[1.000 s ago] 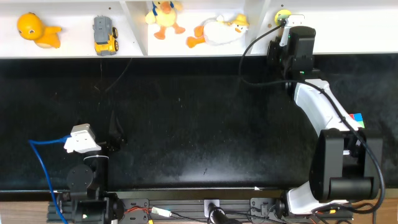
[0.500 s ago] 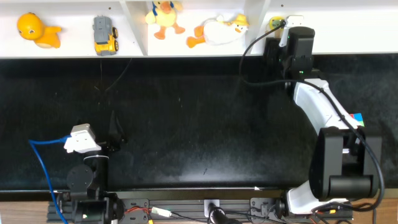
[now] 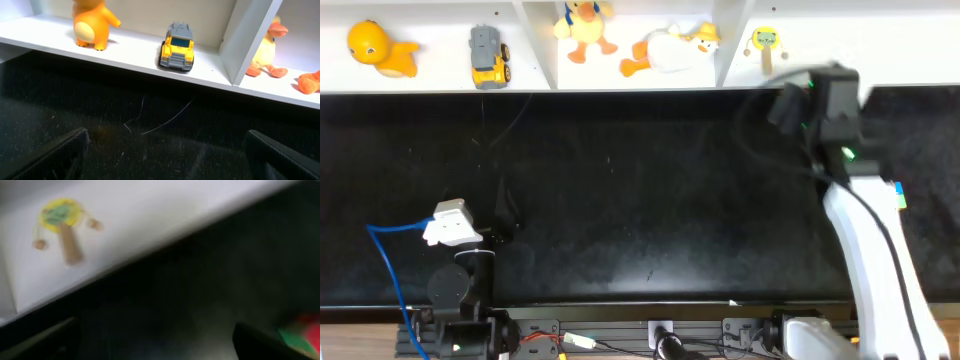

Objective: Store Toys

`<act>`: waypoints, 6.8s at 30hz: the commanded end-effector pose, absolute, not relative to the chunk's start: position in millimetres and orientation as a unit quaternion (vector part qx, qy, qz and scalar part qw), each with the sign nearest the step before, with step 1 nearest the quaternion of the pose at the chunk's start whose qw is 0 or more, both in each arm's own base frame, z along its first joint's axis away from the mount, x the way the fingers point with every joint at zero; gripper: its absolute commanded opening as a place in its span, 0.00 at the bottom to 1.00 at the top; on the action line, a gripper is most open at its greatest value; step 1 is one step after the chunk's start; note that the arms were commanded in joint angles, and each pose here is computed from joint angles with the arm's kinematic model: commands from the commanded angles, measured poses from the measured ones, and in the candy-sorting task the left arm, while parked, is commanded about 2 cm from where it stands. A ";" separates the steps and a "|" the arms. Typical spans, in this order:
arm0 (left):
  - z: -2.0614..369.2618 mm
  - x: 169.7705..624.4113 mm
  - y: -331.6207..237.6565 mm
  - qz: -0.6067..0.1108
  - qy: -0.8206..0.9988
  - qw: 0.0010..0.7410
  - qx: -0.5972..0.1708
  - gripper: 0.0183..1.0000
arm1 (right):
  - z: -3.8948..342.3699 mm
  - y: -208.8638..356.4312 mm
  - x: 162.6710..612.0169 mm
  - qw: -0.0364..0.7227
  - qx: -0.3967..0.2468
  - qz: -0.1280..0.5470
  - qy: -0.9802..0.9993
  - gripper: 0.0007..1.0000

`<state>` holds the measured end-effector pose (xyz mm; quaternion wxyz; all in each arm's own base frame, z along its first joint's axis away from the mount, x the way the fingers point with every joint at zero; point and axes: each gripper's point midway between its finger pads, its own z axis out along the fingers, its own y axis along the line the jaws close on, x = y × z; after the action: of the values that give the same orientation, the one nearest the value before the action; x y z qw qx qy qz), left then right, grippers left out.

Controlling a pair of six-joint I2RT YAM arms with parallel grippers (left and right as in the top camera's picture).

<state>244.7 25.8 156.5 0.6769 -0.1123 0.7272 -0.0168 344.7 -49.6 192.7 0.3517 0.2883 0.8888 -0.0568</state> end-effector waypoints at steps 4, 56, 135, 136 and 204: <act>157.8 244.4 26.2 -0.012 0.724 0.681 -0.109 1.00 | 204.4 -127.2 241.9 0.329 0.657 -0.080 0.673 1.00; 157.8 244.4 26.2 -0.012 0.724 0.681 -0.109 1.00 | 22.6 -211.4 262.8 0.086 0.615 -0.122 0.774 0.92; 157.8 244.4 26.2 -0.012 0.724 0.681 -0.109 1.00 | 167.6 -178.5 513.6 0.634 0.057 0.020 0.771 0.04; 157.8 244.4 26.2 -0.012 0.724 0.681 -0.109 1.00 | 166.3 -173.5 517.7 0.639 0.042 0.014 0.768 0.04; 157.8 244.4 26.2 -0.012 0.724 0.681 -0.109 1.00 | 264.5 24.2 304.3 0.444 -0.103 0.058 0.888 1.00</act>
<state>244.7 25.8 156.5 0.6771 -0.1123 0.7271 -0.0168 318.3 -2.3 246.1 0.4216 -0.0600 0.9046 0.0170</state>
